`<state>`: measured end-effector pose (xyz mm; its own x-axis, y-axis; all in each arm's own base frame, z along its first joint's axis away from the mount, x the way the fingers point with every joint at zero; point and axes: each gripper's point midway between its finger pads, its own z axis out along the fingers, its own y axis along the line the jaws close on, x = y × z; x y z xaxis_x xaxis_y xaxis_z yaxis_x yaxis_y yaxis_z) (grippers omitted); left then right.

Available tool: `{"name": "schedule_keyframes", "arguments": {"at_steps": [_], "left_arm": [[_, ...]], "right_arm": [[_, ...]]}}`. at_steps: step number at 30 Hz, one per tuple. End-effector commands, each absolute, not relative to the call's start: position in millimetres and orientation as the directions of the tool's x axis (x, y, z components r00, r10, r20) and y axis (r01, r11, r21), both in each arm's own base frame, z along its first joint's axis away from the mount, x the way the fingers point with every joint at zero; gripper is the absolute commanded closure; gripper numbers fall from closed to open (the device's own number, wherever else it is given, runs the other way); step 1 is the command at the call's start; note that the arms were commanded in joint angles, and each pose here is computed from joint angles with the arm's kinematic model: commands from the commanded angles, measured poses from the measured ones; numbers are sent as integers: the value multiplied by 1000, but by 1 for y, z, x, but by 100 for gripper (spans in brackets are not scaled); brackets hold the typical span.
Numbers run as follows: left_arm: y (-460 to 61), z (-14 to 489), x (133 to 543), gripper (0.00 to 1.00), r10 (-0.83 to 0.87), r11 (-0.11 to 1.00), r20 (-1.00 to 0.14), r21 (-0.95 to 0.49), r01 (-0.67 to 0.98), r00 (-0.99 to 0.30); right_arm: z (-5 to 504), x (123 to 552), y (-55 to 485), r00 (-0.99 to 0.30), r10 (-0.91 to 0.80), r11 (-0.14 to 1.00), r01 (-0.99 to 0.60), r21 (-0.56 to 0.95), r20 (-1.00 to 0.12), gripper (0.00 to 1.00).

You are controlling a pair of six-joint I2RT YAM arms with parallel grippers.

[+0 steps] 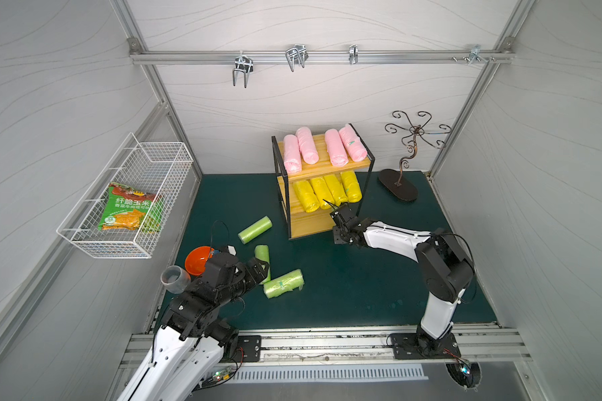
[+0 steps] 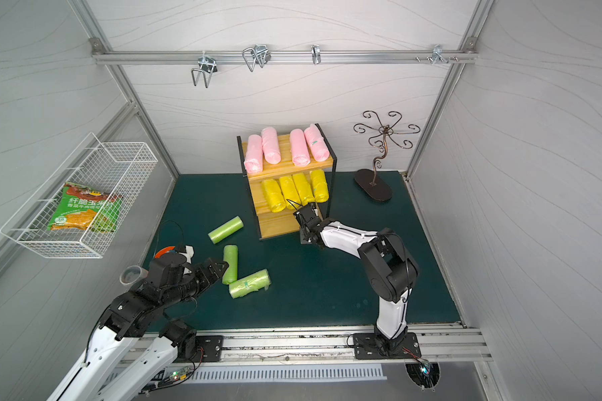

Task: Sort the rolls of trash bags by color and place them on the shelf
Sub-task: Place the roll of trash bags on the shelf.

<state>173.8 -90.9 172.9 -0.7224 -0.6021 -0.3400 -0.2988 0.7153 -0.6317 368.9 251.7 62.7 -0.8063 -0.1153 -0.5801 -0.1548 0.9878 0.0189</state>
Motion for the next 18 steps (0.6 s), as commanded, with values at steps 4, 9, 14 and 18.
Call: {"name": "schedule_keyframes", "arguments": {"at_steps": [4, 9, 14, 18], "left_arm": [[-91, 183, 180, 8, -593, 723, -381, -639, -262, -709], [-91, 182, 180, 8, -591, 725, -380, -636, -263, -711], [-92, 182, 180, 8, -592, 723, -378, -640, -261, -712], [-92, 180, 179, 9, -592, 722, -375, -640, -263, -713]], "right_arm": [[76, 379, 258, -752, -64, 974, -191, 124, -657, 40], [83, 363, 256, -749, -72, 957, -238, 165, -658, 31], [90, 340, 240, -727, -29, 949, -236, 210, -686, 22], [90, 327, 237, -719, 77, 896, -254, 364, -691, 8]]}}
